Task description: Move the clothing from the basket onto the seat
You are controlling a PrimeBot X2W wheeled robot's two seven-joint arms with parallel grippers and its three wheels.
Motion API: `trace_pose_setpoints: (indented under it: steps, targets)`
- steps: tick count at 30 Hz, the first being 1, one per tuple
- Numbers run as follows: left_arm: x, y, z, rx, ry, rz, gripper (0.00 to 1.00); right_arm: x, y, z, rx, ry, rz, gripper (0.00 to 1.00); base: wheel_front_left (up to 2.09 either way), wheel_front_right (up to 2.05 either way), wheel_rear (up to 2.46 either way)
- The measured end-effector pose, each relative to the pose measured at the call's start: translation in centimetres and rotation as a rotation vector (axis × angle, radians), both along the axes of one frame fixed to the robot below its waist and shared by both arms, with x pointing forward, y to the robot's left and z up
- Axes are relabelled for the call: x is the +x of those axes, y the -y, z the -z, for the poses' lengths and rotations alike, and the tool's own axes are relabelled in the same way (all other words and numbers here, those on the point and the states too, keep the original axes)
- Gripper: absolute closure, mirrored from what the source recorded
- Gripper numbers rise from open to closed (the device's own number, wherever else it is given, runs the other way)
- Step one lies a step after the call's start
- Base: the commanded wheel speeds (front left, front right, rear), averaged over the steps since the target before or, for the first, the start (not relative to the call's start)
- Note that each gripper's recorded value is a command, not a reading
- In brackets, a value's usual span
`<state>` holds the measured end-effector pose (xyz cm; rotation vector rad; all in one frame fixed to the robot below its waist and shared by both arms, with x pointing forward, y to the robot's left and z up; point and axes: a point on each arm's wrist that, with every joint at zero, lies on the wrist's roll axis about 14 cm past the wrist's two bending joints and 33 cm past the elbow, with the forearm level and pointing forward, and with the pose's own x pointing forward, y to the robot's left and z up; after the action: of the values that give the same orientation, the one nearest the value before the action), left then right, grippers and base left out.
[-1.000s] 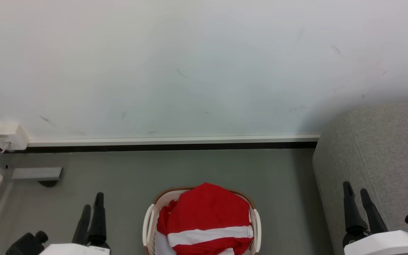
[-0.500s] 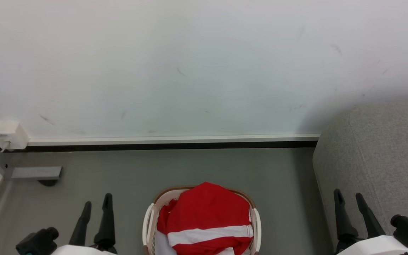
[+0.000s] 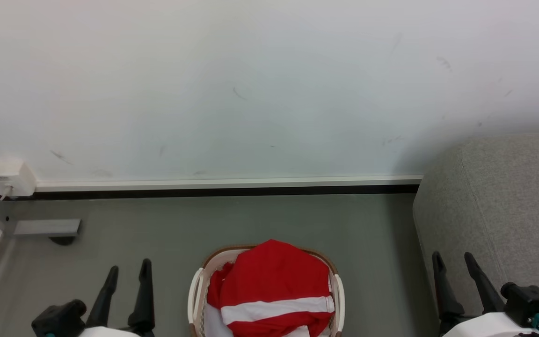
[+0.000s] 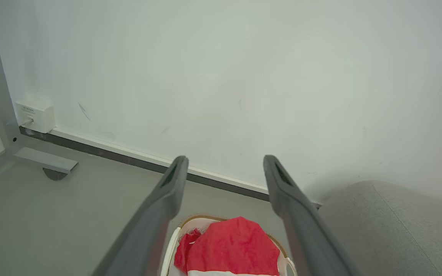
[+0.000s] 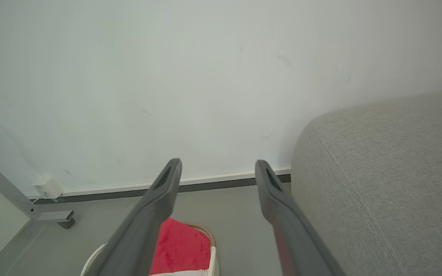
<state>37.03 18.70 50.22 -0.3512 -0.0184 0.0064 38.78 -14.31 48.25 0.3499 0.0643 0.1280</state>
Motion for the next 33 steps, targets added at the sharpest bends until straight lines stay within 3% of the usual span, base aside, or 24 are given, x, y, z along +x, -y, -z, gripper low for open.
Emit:
trace_pose_setpoints:
  steps: [16, 33]
  targets:
    - [-0.2, 0.0, -0.5, 0.179, 0.033, 0.012, 0.0, -0.2, -0.1, 0.9, -0.113, 0.003, -0.019, 0.0, 0.0, 0.0, 0.0]
    - [-0.4, 0.5, -0.3, 0.284, 0.047, 0.042, 0.0, -0.4, 0.1, 1.4, -0.196, 0.011, -0.026, 0.0, 0.0, 0.0, 0.0]
